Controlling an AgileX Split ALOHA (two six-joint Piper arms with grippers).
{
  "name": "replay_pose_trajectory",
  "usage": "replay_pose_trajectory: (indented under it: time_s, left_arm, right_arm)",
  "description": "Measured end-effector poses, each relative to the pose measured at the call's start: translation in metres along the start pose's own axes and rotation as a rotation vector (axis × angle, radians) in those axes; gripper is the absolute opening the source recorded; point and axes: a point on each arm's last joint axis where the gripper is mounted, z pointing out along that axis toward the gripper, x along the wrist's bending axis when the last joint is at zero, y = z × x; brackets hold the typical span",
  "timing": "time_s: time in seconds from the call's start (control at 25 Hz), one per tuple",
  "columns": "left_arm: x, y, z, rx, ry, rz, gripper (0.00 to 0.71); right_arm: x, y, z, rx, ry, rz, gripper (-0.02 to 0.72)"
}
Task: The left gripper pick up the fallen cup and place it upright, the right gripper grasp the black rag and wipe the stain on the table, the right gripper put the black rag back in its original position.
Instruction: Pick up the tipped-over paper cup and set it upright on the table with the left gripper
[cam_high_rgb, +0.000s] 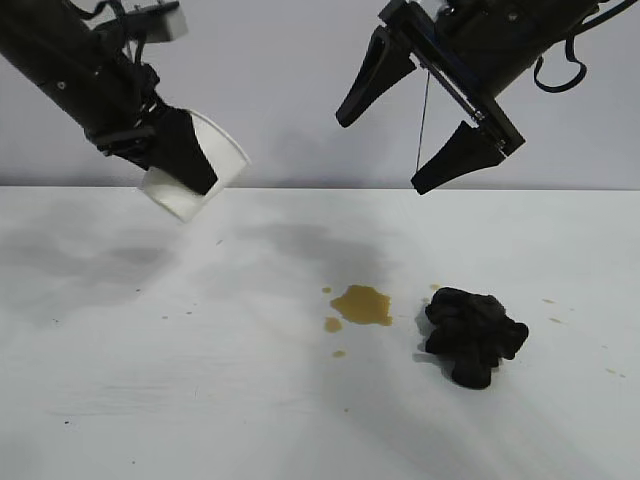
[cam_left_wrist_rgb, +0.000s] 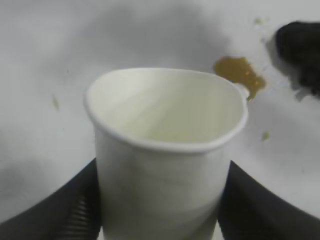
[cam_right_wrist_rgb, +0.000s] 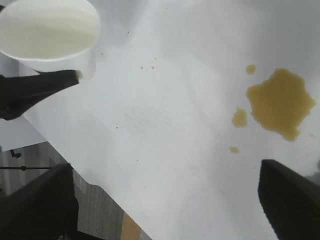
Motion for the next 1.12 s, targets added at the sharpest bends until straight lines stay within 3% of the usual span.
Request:
replay_pose_trajectory:
  time_s: [0.12, 0.44, 0.72, 0.92, 1.12]
  left_arm:
    - [0.000, -0.004, -0.002, -0.061, -0.069, -0.001, 0.428]
    - [-0.010, -0.044, 0.018, -0.130, -0.145, 0.060, 0.428]
    - [-0.018, -0.063, 0.027, -0.317, -0.110, 0.171, 0.428]
    - [-0.021, -0.082, 0.032, -0.321, -0.099, 0.309, 0.428]
    - [-0.004, -0.108, 0.043, -0.311, -0.138, 0.238, 0.428]
  right_arm:
    - [0.000, 0.000, 0.000, 0.000, 0.000, 0.000, 0.694]
    - [0.000, 0.000, 0.000, 0.002, -0.004, -0.003, 0.694]
    - [-0.001, -0.001, 0.000, 0.006, -0.015, -0.008, 0.694]
    - [-0.002, -0.001, 0.000, 0.008, -0.019, -0.009, 0.694]
    - [-0.002, -0.001, 0.000, 0.008, -0.019, -0.010, 0.694]
